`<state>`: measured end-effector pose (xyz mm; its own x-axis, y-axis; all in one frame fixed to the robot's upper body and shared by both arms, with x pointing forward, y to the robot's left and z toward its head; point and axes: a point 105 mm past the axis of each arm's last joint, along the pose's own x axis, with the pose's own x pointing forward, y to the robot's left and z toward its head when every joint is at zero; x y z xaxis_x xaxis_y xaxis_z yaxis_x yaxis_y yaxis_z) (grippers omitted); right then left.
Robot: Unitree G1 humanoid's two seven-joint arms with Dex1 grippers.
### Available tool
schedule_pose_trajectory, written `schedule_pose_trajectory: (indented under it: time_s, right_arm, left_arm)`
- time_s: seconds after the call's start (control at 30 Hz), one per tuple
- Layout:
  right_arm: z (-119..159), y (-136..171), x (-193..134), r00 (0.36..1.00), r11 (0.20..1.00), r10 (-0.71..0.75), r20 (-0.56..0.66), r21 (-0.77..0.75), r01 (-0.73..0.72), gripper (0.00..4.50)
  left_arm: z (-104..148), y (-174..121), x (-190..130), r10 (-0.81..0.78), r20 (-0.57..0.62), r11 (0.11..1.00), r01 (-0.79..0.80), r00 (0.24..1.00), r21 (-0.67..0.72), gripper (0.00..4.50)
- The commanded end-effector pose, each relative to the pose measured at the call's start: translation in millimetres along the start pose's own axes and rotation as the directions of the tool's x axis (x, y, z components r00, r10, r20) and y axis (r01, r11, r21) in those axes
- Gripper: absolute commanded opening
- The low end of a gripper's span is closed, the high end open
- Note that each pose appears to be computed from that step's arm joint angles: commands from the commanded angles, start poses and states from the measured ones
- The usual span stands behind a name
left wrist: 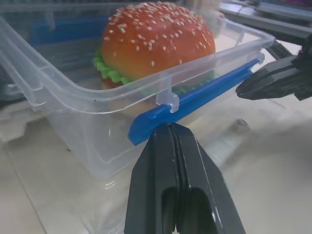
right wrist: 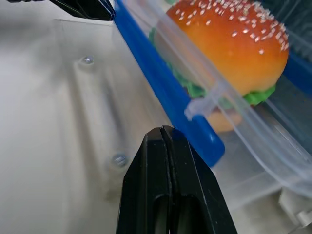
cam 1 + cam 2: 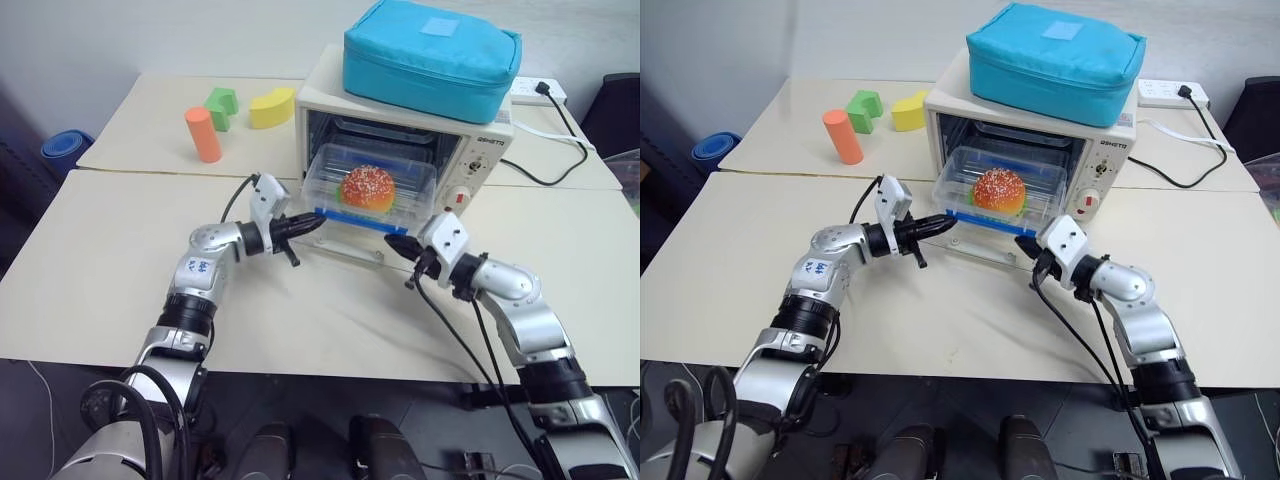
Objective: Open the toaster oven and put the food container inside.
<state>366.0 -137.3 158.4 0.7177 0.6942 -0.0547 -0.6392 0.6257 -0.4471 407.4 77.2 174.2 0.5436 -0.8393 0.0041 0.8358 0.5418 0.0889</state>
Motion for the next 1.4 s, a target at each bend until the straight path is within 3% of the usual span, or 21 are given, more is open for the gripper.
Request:
schedule_pose_trajectory:
  time_s: [0.03, 0.23, 0.5, 0.73, 0.9, 1.0, 1.13, 1.23, 1.4]
  right_arm:
    - [5, -17, 7, 0.998, 0.997, -0.059, 0.025, -0.051, 0.060, 0.02]
    - [12, -51, 26, 0.979, 0.977, -0.200, 0.026, -0.065, 0.202, 0.02]
    - [6, -73, 46, 0.949, 0.949, -0.314, 0.004, -0.004, 0.314, 0.02]
    - [20, -54, 41, 0.986, 0.986, -0.153, 0.069, 0.075, 0.147, 0.02]
    - [23, -41, 0, 0.997, 0.996, -0.056, 0.056, 0.070, 0.052, 0.02]
    - [7, -36, -34, 0.999, 0.998, -0.042, -0.022, 0.054, 0.043, 0.00]
    - [-28, -34, -64, 0.990, 0.998, -0.025, -0.139, 0.053, 0.032, 0.00]
    - [-53, -29, -72, 0.984, 0.997, 0.002, -0.176, 0.072, 0.011, 0.00]
    - [-71, -20, -61, 0.985, 0.995, 0.076, -0.152, 0.075, -0.065, 0.00]
  left_arm:
    - [24, 17, 8, 0.102, 0.098, 0.995, -0.103, 0.990, 0.001, 0.00]
    - [33, 28, 25, 0.199, 0.147, 0.980, -0.195, 0.969, -0.042, 0.00]
    - [34, 37, 38, 0.282, 0.139, 0.959, -0.274, 0.949, -0.078, 0.00]
    - [33, 39, 26, 0.236, 0.135, 0.972, -0.234, 0.962, -0.027, 0.00]
    - [30, 38, -17, 0.120, 0.107, 0.991, -0.125, 0.987, 0.043, 0.00]
    - [33, 27, -62, 0.013, 0.106, 0.996, -0.023, 0.994, 0.086, 0.58]
    - [34, -1, -112, -0.182, 0.049, 0.961, 0.167, 0.982, 0.221, 1.80]
    - [18, -13, -145, -0.287, -0.089, 0.930, 0.300, 0.954, 0.211, 2.74]
    - [23, -16, -168, -0.357, -0.097, 0.907, 0.370, 0.929, 0.202, 4.28]
